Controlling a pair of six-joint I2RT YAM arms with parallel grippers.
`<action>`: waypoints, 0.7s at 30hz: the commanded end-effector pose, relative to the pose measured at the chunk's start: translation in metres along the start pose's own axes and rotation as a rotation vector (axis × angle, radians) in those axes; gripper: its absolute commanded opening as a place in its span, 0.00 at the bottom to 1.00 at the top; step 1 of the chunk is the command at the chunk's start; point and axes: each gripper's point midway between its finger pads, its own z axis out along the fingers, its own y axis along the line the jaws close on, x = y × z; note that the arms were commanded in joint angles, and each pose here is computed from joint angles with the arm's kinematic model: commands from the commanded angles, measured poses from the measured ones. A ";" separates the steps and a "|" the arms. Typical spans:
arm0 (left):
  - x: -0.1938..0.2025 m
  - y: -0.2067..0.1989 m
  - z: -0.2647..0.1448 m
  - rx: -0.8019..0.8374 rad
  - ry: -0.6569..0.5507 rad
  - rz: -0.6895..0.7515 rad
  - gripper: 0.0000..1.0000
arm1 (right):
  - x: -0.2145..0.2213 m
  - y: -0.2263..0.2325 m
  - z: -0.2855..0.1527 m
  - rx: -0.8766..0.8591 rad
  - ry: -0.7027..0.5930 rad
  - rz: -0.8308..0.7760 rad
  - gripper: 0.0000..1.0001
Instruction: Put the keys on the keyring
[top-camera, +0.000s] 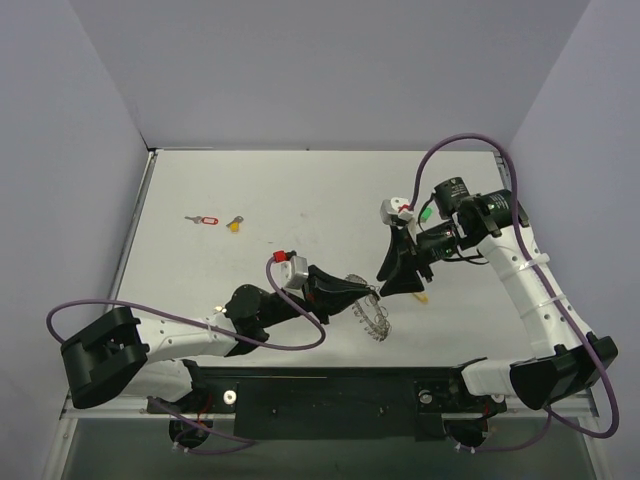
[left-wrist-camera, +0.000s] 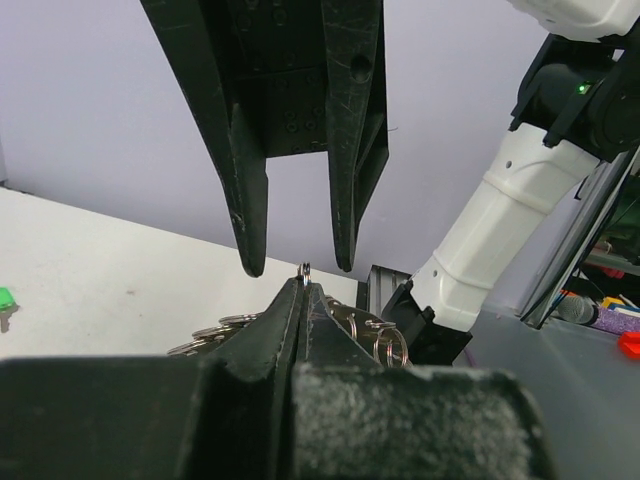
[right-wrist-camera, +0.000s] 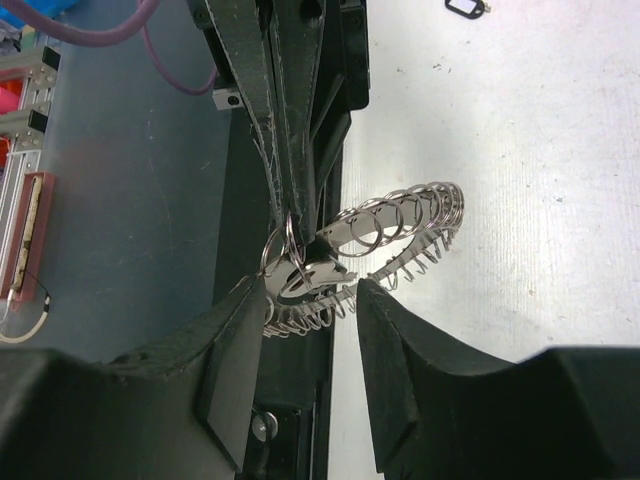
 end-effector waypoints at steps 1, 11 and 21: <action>-0.032 -0.014 0.004 0.074 -0.132 0.003 0.00 | -0.014 0.008 0.000 -0.029 -0.078 0.025 0.37; -0.034 -0.010 0.005 0.055 -0.141 -0.002 0.00 | -0.013 0.004 0.002 -0.015 -0.080 0.045 0.21; -0.035 -0.007 0.002 0.040 -0.139 0.003 0.00 | -0.010 0.002 0.004 0.007 -0.082 0.052 0.26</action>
